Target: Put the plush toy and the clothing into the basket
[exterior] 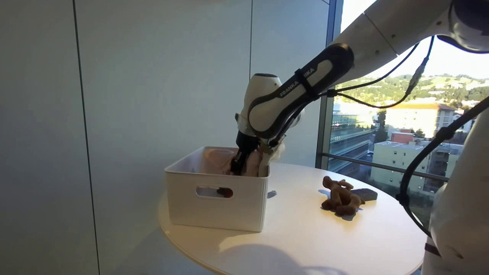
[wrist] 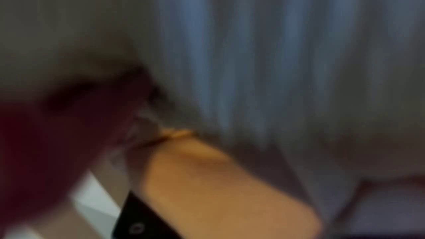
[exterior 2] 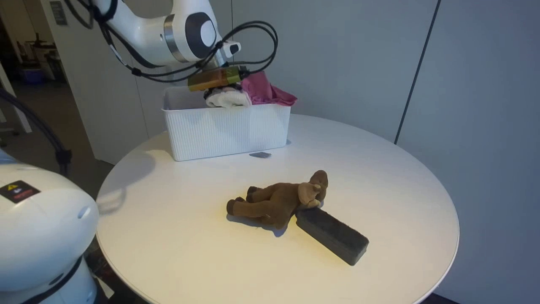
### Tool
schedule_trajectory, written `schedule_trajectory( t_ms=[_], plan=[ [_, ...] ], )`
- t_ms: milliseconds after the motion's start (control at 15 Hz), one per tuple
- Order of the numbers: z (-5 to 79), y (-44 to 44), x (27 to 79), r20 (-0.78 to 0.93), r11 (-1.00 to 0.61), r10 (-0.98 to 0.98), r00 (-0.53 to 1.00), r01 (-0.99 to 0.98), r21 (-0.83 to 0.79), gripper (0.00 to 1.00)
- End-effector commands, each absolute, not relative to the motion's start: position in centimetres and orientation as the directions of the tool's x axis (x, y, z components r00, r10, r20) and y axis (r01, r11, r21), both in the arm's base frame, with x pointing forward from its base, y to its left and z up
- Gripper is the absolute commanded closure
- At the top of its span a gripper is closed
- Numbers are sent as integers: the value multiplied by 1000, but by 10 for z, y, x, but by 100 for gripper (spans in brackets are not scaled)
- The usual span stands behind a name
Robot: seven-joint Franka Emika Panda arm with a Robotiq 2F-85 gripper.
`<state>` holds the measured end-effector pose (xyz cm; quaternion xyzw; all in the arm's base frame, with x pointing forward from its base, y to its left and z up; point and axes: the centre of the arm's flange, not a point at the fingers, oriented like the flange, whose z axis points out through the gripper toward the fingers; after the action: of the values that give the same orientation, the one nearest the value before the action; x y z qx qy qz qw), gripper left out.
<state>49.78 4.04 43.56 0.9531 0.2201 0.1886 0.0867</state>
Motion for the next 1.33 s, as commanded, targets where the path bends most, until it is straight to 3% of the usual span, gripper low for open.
schedule_trajectory(
  t_ms=[0,200,533,933,1267],
  plan=[
    [419,44,508,222,-854,516,827,478,203,57],
    [443,58,489,229,-823,560,796,501,268,35],
    [536,50,444,404,-845,525,749,402,352,1],
    [598,-60,384,514,-952,231,826,83,294,0],
    [552,-185,345,437,-966,-61,897,-163,200,0]
  ],
)
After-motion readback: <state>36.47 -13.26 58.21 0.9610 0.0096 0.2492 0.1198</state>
